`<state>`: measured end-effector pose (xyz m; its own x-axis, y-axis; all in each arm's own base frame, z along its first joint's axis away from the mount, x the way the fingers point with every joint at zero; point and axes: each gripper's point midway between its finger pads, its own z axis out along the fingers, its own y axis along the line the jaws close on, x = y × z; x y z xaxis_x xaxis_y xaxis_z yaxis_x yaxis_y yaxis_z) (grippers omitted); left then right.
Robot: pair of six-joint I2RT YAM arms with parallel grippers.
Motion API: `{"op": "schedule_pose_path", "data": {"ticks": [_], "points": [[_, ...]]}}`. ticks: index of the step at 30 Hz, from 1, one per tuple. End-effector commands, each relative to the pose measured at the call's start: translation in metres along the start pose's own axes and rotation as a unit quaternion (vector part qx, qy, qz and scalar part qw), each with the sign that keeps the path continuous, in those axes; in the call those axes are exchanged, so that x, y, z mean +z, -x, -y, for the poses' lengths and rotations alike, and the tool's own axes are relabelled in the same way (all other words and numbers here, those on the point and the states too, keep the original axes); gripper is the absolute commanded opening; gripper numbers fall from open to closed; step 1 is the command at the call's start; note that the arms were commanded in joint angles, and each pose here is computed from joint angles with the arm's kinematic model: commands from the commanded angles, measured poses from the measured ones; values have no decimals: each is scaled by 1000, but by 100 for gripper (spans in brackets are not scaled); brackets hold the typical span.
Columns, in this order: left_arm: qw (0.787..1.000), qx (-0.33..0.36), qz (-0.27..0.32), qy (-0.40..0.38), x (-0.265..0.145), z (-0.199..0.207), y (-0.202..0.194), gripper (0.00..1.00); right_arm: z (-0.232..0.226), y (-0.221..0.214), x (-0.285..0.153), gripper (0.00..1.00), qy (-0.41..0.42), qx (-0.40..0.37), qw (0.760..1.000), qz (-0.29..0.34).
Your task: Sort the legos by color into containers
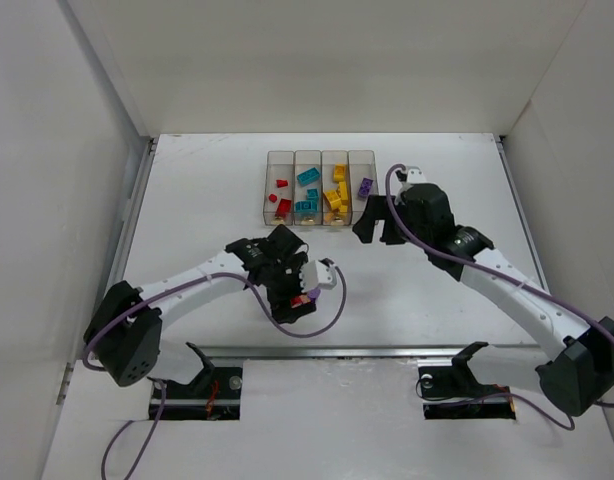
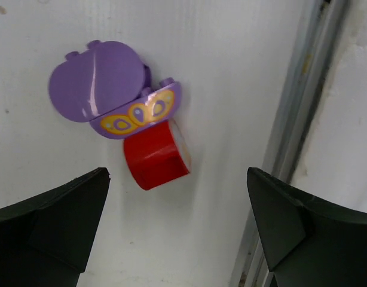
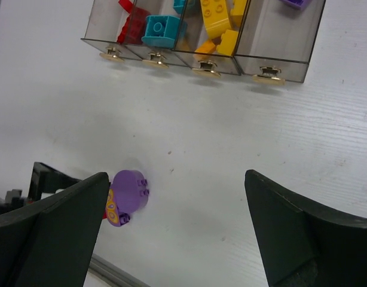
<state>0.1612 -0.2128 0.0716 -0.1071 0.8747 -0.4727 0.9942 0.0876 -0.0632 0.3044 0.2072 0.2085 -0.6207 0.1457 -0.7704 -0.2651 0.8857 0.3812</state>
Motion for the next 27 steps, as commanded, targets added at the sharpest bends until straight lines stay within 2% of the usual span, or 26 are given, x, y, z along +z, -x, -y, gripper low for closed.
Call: {"op": "schedule_pose_path", "data": {"ticks": [1, 4, 5, 9, 17, 20, 21, 27], "points": [[995, -67, 19, 72, 7, -26, 10, 97, -9, 10, -7, 100, 8, 12, 1000, 25], [989, -115, 20, 85, 14, -34, 11, 87, -11, 9, -7, 100, 8, 10, 1000, 25], [989, -122, 22, 85, 17, -35, 11, 78, -11, 9, -7, 100, 8, 10, 1000, 25], [987, -134, -4, 86, 27, -39, 3, 64, -6, 9, -7, 100, -3, 10, 1000, 26], [994, -82, -12, 70, 24, -26, -14, 48, -4, 8, -9, 100, -7, 10, 1000, 29], [995, -72, 0, 72, 22, -27, -8, 8, -8, 2, -2, 100, 5, 10, 1000, 13], [994, -69, 7, 82, 22, -32, -4, 0, -9, -1, 3, 100, 9, 10, 1000, 7], [990, -28, 59, 121, -2, -45, 23, 0, -28, 0, 11, 100, 62, -10, 998, -19]]}}
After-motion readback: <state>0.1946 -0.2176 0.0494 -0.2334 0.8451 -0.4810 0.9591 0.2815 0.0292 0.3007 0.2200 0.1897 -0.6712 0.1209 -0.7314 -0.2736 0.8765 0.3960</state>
